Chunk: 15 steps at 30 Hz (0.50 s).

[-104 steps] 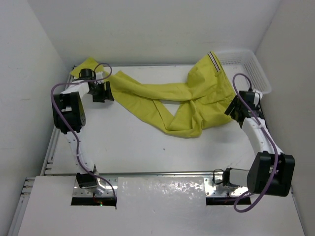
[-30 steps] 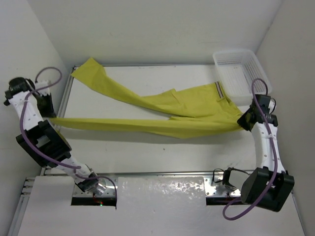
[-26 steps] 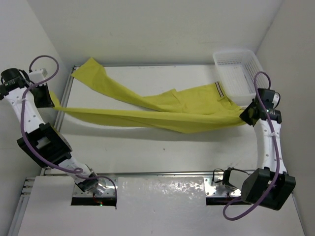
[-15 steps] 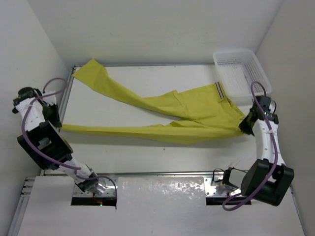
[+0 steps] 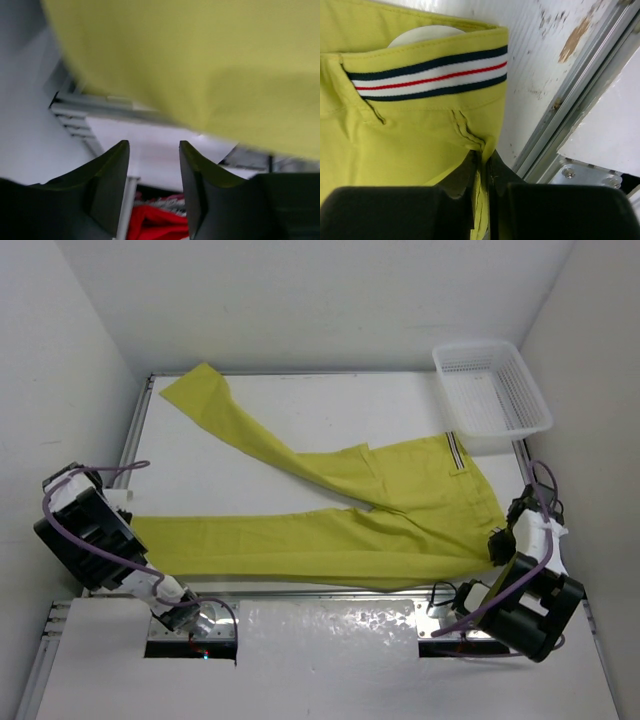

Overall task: Fold and stack the trousers
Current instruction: Flatten the trousers out

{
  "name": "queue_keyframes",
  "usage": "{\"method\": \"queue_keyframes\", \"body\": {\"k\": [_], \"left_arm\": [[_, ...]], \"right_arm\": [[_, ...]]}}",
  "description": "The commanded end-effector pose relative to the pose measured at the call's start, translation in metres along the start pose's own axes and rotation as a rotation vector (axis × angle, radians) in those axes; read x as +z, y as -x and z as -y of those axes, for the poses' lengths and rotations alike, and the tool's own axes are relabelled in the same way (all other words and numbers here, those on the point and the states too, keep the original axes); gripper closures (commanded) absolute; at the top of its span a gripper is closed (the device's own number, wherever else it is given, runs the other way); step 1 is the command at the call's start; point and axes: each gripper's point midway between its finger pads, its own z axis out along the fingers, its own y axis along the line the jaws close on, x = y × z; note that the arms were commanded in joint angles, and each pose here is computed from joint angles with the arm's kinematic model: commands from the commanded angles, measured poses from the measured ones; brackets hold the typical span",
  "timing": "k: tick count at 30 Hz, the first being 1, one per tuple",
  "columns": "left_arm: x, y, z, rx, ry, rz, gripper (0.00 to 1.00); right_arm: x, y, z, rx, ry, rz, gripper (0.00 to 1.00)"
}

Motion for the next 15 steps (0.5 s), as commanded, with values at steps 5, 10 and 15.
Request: {"method": "queue_keyframes", "body": {"k": [5, 10, 15], "left_arm": [[-0.049, 0.024, -0.062, -0.014, 0.096, 0.088, 0.55], [-0.041, 0.081, -0.06, -0.106, 0.02, 0.233, 0.53], [0.003, 0.09, -0.026, -0.046, -0.029, 0.167, 0.51]], "right_arm": [[-0.017, 0.056, -0.01, 0.023, 0.008, 0.177, 0.89], [-0.016, 0.055, -0.016, 0.027, 0.031, 0.168, 0.87], [-0.028, 0.067, -0.009, 0.009, 0.009, 0.222, 0.56]]}}
